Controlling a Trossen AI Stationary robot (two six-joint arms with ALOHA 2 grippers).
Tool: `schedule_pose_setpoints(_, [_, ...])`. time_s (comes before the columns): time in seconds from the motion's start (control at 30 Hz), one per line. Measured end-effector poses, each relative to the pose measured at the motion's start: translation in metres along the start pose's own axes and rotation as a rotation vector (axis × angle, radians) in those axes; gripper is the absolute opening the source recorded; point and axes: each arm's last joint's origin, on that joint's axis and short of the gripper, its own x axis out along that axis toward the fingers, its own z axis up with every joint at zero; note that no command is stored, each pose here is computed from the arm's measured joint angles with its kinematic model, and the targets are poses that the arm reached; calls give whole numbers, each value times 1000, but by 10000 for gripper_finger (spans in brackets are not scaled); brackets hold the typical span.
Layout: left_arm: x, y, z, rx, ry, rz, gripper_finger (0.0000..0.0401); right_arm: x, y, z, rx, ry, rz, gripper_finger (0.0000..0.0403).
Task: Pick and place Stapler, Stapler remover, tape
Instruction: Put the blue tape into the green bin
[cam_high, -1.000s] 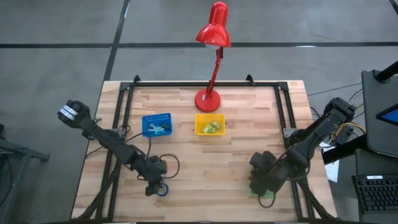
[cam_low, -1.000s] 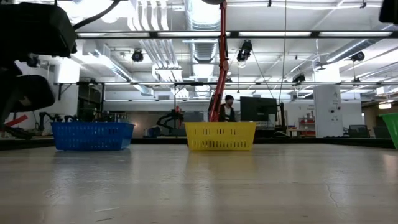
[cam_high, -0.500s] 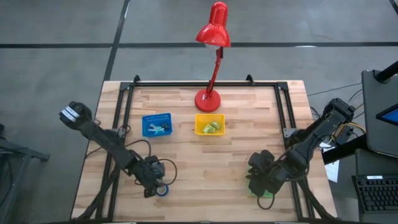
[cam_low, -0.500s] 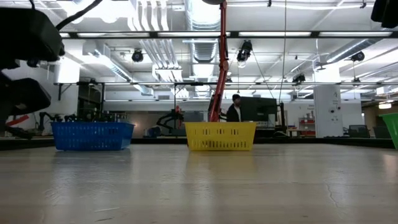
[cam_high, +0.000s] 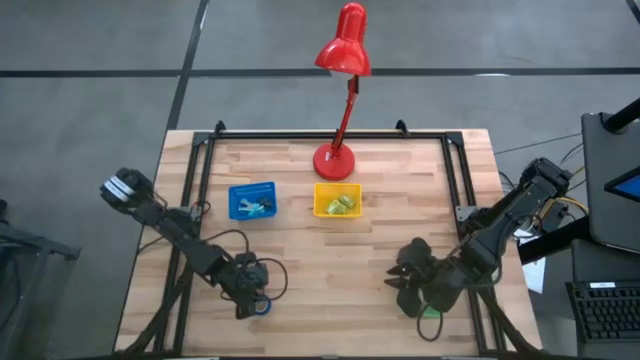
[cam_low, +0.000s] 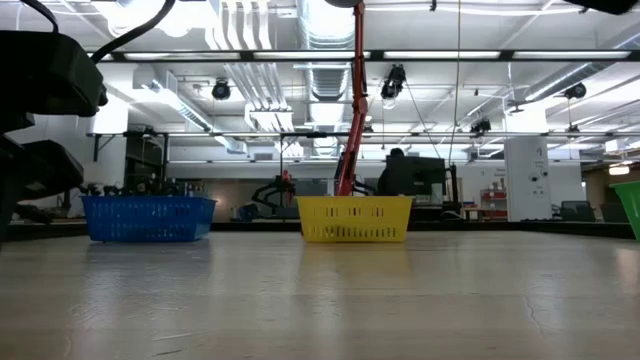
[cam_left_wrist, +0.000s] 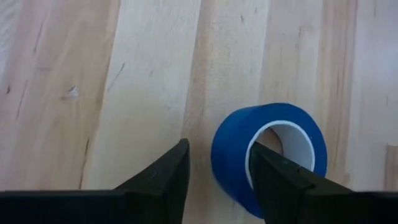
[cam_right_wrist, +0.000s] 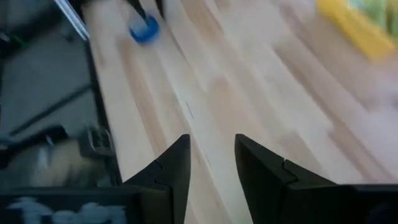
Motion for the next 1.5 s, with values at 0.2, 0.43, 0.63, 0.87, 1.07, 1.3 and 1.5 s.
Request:
schedule_pose_setpoints(0.2, [5, -3, 3, 5, -44, -20, 94, 7, 13, 4, -133, -176, 94, 124])
schedule_pose_setpoints(0.43, [5, -2, 9, 68, -169, 47, 41, 22, 26, 2, -305, -257, 130, 113])
schedule_pose_setpoints(0.63, [-2, -10, 29, 126, -487, 107, 62, 42, 41, -1, -359, -357, 136, 104])
schedule_pose_setpoints(0.87, [-25, -26, 64, 315, -902, 142, 68, 75, 58, -14, -488, -424, 162, 103])
schedule_pose_setpoints(1.07, [-38, -27, 79, 361, -1054, 143, 46, 105, 63, -18, -477, -466, 170, 135])
schedule_pose_setpoints(1.3, [-40, -28, 81, 356, -1070, 111, 60, 129, 57, -5, -406, -521, 150, 200])
schedule_pose_setpoints(1.5, [-44, -31, 83, 363, -1113, 59, 53, 135, 57, 9, -420, -598, 172, 210])
